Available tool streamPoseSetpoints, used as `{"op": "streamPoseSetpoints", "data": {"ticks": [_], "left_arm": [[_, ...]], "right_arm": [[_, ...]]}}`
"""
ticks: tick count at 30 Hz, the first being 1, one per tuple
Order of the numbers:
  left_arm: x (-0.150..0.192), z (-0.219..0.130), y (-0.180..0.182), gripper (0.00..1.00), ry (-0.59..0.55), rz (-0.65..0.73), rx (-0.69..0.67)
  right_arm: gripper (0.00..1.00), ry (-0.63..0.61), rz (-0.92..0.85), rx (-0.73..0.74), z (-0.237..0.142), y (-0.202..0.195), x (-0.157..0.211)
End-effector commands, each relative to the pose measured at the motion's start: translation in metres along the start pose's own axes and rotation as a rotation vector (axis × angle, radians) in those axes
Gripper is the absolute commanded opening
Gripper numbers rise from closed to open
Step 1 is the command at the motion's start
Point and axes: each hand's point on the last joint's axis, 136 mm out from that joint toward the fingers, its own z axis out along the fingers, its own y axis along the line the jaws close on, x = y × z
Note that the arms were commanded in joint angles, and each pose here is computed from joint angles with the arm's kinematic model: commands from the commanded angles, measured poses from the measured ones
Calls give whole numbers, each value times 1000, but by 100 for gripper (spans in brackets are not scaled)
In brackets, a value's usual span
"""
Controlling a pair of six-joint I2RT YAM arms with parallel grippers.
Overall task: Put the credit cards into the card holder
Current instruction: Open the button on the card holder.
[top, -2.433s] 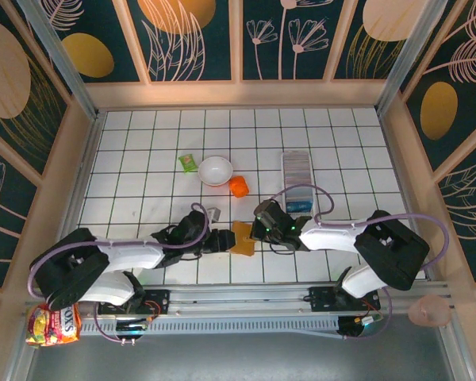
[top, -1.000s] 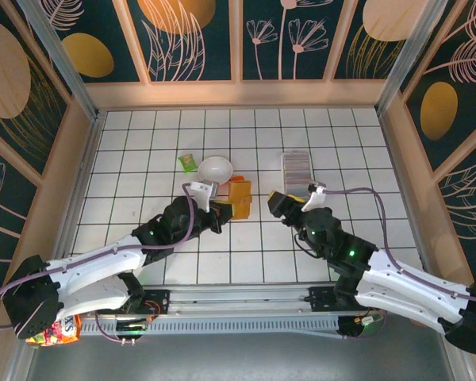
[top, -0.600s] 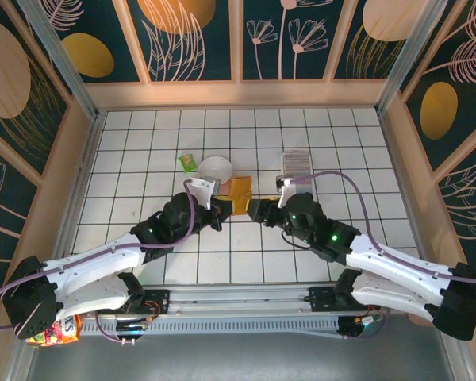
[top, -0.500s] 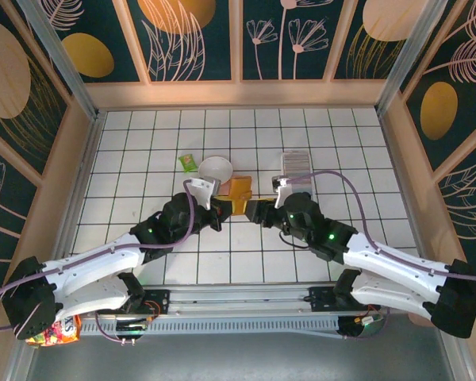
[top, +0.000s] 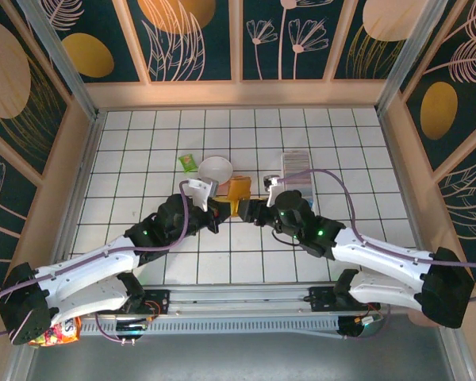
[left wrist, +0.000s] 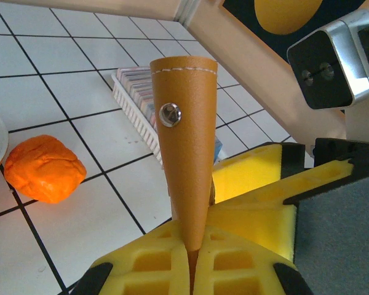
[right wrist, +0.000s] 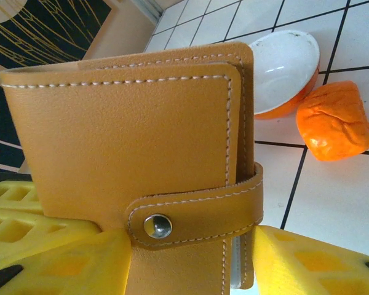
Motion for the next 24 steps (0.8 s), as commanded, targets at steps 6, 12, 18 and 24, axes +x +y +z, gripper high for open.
{"op": "streamPoseSetpoints", "data": {"ticks": [6, 12, 18, 24], "left_arm": [[3, 0, -8, 0, 8, -12, 46], [2, -2, -8, 0, 5, -24, 46], [5, -1, 1, 0, 1, -31, 3], [5, -1, 17, 0, -8, -42, -87]], "right_arm": [[59, -110, 5, -48, -2, 20, -34], [44, -135, 0, 111, 1, -9, -36], [30, -125, -28, 312, 1, -48, -28], [29, -147, -44, 527, -16, -93, -22]]}}
